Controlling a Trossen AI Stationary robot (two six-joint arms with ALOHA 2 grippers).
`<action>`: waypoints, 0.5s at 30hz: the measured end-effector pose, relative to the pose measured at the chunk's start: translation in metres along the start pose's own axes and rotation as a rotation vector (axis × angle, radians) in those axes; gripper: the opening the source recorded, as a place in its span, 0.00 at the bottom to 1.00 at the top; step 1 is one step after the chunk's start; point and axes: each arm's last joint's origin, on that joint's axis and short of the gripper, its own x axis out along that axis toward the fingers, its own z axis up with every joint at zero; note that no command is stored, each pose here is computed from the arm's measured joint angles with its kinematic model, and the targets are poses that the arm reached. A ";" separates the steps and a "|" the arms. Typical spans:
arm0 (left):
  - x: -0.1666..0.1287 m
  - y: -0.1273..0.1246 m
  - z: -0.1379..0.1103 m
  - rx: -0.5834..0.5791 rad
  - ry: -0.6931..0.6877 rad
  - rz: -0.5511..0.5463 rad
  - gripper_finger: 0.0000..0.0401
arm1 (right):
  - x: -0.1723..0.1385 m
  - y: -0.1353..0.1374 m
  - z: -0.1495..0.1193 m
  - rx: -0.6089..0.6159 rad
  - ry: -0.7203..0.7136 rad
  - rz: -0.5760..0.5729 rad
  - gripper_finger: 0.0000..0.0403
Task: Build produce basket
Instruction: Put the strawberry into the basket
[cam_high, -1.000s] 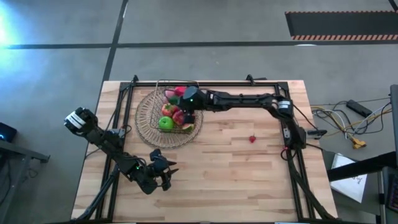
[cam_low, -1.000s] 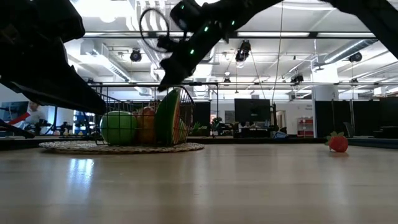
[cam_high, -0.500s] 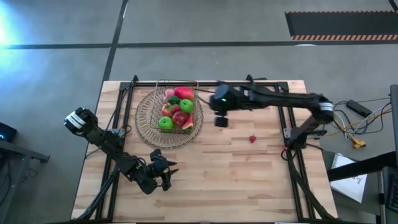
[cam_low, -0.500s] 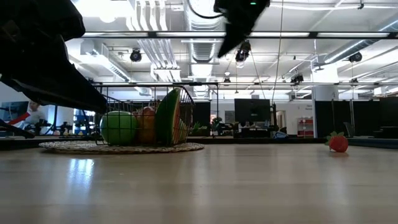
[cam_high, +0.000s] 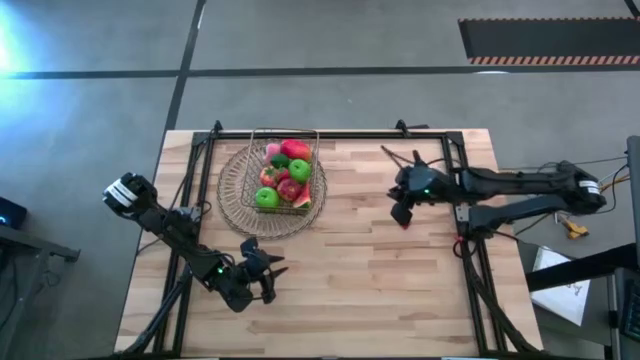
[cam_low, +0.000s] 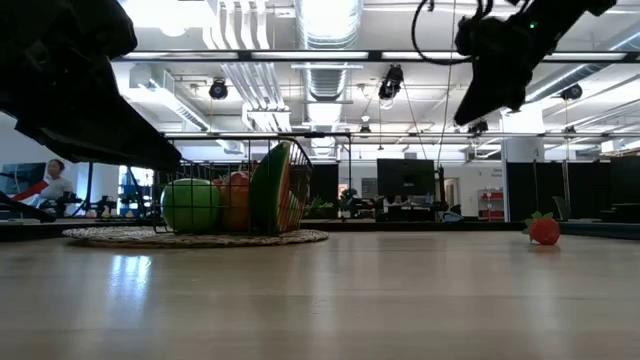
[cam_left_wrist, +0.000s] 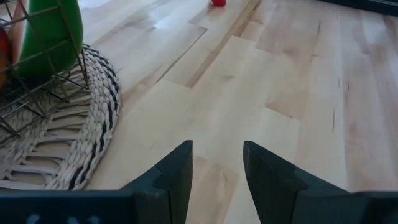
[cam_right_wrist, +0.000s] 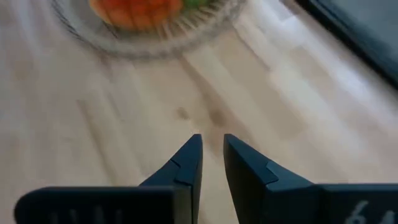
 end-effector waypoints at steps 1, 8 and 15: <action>0.000 0.000 0.000 0.001 0.000 0.001 0.31 | 0.000 0.000 -0.002 0.031 -0.009 0.021 0.14; 0.000 -0.001 0.001 0.011 -0.015 -0.002 0.31 | 0.019 -0.005 -0.029 0.163 0.084 -0.005 0.19; 0.000 -0.002 0.002 0.006 -0.019 -0.004 0.31 | 0.045 -0.008 -0.047 0.276 0.229 -0.114 0.21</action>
